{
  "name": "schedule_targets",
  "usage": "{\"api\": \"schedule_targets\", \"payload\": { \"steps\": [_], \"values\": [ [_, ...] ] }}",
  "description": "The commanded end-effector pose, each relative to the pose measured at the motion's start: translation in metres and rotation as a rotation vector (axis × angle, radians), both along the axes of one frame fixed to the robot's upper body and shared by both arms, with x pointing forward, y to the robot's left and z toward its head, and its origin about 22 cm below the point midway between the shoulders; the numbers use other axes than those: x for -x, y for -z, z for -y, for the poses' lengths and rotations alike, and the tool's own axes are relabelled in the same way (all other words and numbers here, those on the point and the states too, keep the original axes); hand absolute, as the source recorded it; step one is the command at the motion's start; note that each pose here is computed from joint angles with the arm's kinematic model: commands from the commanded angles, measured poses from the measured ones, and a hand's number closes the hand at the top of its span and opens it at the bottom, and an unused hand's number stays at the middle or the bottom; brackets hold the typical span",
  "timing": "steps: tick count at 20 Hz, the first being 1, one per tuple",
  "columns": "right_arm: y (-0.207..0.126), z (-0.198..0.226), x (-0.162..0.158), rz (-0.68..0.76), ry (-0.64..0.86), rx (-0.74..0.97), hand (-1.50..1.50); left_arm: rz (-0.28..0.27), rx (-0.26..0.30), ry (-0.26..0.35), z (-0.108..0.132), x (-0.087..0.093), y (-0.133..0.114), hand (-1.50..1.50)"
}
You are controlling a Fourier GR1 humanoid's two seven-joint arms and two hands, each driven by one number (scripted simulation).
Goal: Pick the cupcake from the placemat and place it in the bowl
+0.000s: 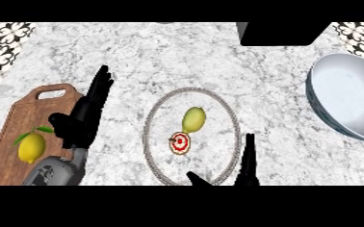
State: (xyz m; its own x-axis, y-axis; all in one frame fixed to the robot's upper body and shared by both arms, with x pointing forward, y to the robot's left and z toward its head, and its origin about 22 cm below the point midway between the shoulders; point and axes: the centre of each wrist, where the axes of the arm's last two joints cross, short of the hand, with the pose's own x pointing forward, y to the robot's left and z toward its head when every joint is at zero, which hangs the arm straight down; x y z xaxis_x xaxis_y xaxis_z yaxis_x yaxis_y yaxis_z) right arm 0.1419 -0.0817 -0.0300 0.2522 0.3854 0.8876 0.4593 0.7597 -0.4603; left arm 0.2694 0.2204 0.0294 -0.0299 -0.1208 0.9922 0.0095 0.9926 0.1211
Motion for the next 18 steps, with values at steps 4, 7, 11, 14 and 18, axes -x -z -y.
{"api": "schedule_targets", "payload": {
  "steps": [4,7,11,14,18],
  "values": [
    [-0.023,-0.011,-0.008,-0.208,0.030,0.015,-1.50,0.001,0.007,0.009,-0.004,0.000,0.007,0.00],
    [-0.045,-0.028,0.002,-0.226,-0.006,0.014,-1.50,-0.021,-0.002,0.008,0.003,-0.001,0.006,0.00],
    [-0.068,-0.044,-0.011,-0.200,-0.018,0.023,-1.50,-0.006,0.017,0.014,0.000,-0.008,-0.002,0.00],
    [-0.069,-0.047,0.009,-0.181,-0.019,0.006,-1.50,-0.017,0.004,0.017,0.001,-0.002,-0.002,0.00],
    [-0.061,-0.054,0.010,-0.115,-0.039,-0.021,-1.50,-0.003,0.003,0.017,0.011,-0.001,-0.001,0.00]
  ]
}}
